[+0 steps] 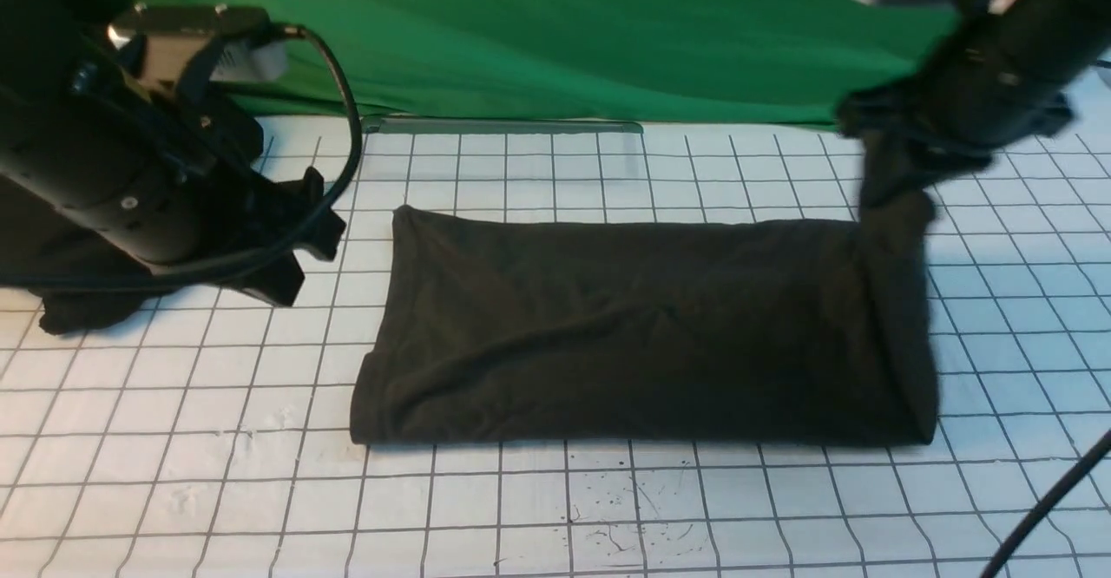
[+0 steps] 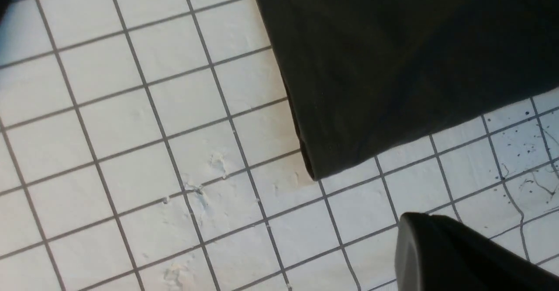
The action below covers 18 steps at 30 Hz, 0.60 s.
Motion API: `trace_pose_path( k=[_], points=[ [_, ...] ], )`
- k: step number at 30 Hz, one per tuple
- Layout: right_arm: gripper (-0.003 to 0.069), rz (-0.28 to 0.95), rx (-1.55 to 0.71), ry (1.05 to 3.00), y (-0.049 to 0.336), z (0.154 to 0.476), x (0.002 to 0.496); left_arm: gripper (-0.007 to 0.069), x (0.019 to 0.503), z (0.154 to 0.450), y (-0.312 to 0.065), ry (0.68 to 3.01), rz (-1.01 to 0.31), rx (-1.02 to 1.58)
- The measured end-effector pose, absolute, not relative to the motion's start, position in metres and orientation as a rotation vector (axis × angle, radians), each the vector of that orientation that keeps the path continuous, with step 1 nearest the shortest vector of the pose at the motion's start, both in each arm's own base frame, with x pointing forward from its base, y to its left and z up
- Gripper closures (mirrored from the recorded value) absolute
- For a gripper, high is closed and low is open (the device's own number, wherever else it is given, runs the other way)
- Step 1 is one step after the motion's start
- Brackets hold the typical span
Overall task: Fold a long-sleeved shirt over a white checkered tablecloth.
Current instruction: 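Fold the right end of the dark garment over onto its left end with the right gripper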
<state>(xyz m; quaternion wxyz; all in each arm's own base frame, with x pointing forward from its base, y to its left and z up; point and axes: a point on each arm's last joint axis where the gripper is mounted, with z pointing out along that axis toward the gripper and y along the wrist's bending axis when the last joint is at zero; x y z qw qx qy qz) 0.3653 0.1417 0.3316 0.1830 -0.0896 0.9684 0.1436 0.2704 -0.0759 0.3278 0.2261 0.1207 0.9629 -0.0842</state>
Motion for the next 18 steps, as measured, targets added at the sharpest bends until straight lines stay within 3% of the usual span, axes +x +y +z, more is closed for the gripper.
trace_pose_path(
  k=[8,18],
  points=[
    [0.0615,0.650,-0.460,2.700,0.256,0.310,0.350,0.0628,0.272,0.327,-0.076,2.633,-0.233,0.324],
    [0.0608,0.731,-0.539,2.711,0.341,0.251,0.344,0.0628,0.273,0.327,-0.076,2.629,-0.233,0.321]
  ],
)
